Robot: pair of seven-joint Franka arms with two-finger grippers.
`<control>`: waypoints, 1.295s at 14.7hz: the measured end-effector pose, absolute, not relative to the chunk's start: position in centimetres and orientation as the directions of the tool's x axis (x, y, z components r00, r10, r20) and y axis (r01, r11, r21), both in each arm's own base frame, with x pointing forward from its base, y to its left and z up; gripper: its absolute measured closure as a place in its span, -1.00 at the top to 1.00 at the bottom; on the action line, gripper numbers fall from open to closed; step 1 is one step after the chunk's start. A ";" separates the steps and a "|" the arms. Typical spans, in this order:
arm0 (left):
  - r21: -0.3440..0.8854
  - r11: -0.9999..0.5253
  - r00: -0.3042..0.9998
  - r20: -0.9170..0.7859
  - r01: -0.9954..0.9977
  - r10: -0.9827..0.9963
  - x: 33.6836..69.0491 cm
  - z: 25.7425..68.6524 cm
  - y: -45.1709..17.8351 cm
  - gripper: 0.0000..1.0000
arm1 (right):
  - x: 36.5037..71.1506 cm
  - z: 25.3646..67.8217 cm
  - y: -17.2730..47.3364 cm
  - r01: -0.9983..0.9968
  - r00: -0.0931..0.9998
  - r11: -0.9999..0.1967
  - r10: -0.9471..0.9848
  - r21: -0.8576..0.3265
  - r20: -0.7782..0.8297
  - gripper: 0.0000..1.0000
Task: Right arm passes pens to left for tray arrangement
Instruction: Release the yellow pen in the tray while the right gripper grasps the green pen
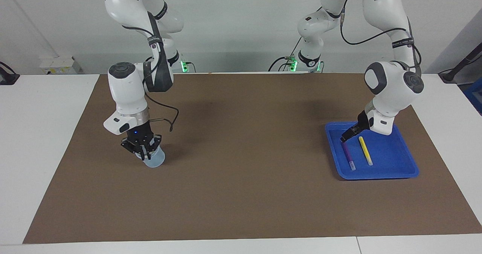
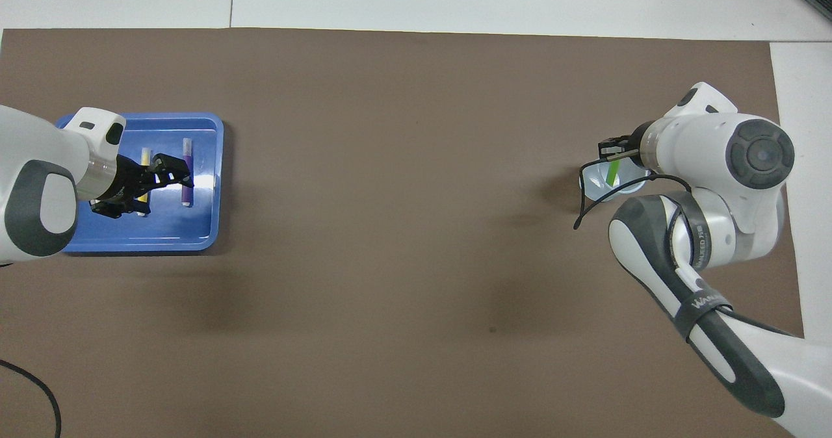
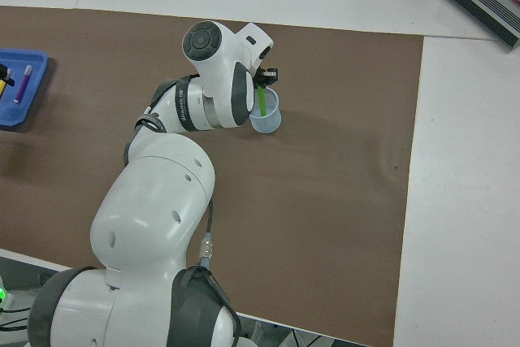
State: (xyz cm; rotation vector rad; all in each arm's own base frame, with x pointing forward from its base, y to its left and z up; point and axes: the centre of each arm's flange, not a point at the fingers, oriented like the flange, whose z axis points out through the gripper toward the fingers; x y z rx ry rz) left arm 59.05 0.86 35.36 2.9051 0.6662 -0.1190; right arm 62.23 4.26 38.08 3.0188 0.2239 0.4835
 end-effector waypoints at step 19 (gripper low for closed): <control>0.179 -0.528 0.535 -0.522 0.830 0.664 56.9 37.5 -7.5 1.00 | 64.0 43.9 2.9 0.296 0.858 -0.935 0.350 0.195 0.376 -0.65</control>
